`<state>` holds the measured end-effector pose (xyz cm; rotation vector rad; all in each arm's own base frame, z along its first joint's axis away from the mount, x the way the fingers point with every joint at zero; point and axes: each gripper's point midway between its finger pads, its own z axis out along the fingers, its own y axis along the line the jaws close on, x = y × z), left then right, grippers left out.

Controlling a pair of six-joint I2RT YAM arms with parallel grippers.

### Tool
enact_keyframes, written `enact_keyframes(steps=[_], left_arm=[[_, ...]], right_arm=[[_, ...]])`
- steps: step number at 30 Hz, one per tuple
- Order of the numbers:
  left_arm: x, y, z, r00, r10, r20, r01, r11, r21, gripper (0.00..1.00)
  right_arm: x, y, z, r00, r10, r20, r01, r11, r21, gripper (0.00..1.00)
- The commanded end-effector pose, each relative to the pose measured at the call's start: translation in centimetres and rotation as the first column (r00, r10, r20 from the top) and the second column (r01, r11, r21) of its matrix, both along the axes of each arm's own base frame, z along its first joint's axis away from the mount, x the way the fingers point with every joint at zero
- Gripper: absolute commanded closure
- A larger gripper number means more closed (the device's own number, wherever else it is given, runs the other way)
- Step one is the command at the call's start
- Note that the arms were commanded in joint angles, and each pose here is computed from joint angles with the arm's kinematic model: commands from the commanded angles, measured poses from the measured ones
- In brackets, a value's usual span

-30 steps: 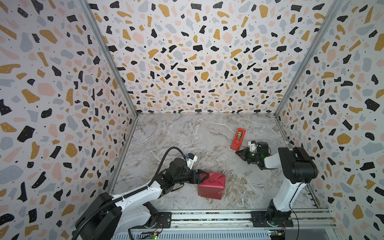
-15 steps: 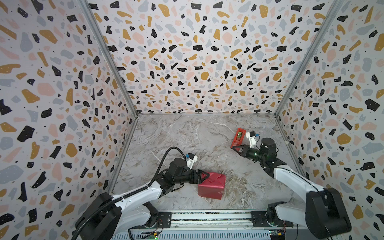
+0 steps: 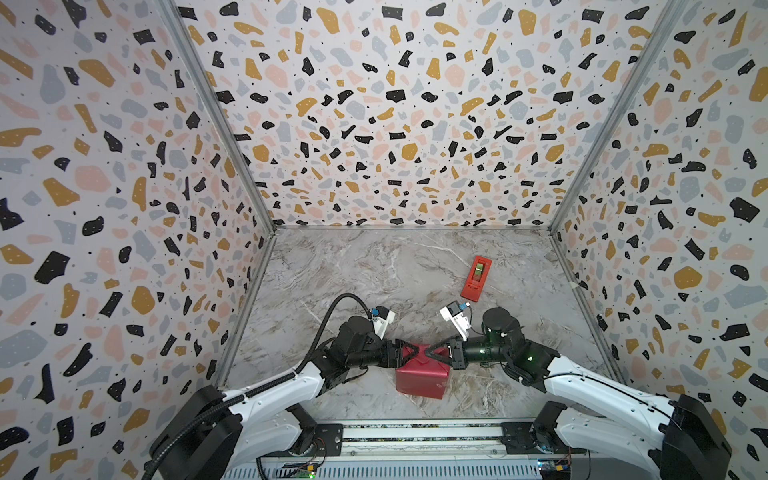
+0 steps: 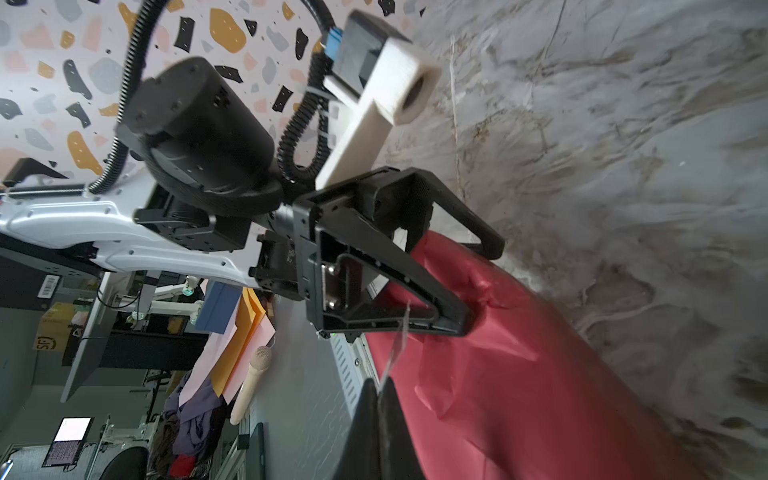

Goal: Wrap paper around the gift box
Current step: 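Carry the tape strip with the right gripper to the box's top seam, then press the tape onto the seam with right gripper while left holds box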

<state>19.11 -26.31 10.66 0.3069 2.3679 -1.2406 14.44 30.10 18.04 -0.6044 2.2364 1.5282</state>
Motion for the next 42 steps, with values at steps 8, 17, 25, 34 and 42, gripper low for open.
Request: enact_keyframes(steps=[8,17,25,34,42], left_arm=[[-4.0,4.6,-8.2,0.978,0.038,-0.207,0.025,0.957,0.289,0.19],[-4.0,4.7,-8.1,0.978,0.038,-0.204,0.024,0.957,0.291,0.19],[-4.1,4.8,-8.2,0.978,0.038,-0.205,0.025,0.955,0.294,0.19],[-4.0,4.8,-8.2,0.979,0.037,-0.203,0.026,0.954,0.299,0.19],[-4.0,4.8,-8.2,0.978,0.036,-0.204,0.027,0.954,0.299,0.19]], right_arm=[[0.3,1.1,0.5,0.999,0.031,0.042,-0.030,0.999,-0.020,1.00],[0.1,1.2,0.9,0.998,0.046,0.036,-0.045,0.999,-0.026,1.00],[-0.6,1.2,2.5,0.998,0.068,0.018,-0.068,0.998,0.013,1.00],[-1.1,1.2,1.3,0.996,0.082,-0.030,-0.082,0.997,0.017,1.00],[-1.1,1.5,0.4,0.995,0.087,-0.040,-0.087,0.996,0.004,1.00]])
